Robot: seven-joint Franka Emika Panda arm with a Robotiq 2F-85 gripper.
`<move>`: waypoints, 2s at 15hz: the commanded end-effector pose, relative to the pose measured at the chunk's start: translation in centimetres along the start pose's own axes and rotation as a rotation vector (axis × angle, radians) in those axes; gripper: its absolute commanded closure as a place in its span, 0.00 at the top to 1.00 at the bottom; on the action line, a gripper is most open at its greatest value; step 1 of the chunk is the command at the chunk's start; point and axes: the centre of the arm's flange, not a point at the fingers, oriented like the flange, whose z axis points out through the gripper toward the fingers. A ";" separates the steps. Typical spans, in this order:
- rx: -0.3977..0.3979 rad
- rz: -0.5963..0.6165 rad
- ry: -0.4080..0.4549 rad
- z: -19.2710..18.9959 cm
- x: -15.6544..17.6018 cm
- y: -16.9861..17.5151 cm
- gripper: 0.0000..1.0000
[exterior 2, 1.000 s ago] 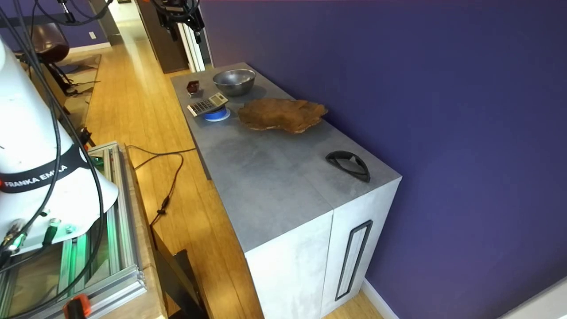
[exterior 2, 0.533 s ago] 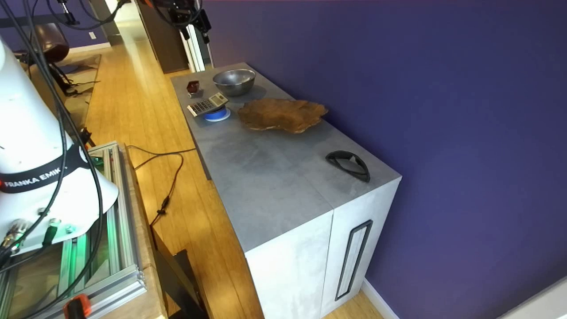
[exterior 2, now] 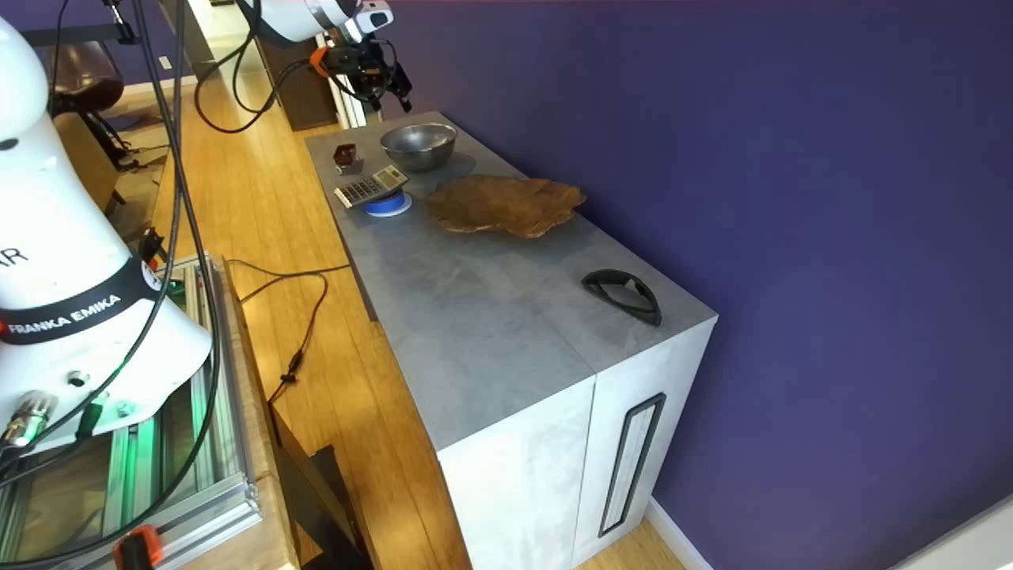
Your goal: Pick up the lightning av digital adapter and put it in the bowl
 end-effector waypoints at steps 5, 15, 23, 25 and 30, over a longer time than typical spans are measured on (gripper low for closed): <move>-0.020 0.002 -0.019 3.5 1.5 -2.1 1.00; 0.157 0.023 -0.071 8.2 3.9 2.0 1.00; 0.074 0.034 0.032 11.5 4.2 2.3 0.81; 0.058 0.033 0.051 12.1 4.2 2.4 0.77; 0.004 0.030 0.051 14.5 4.0 2.1 0.39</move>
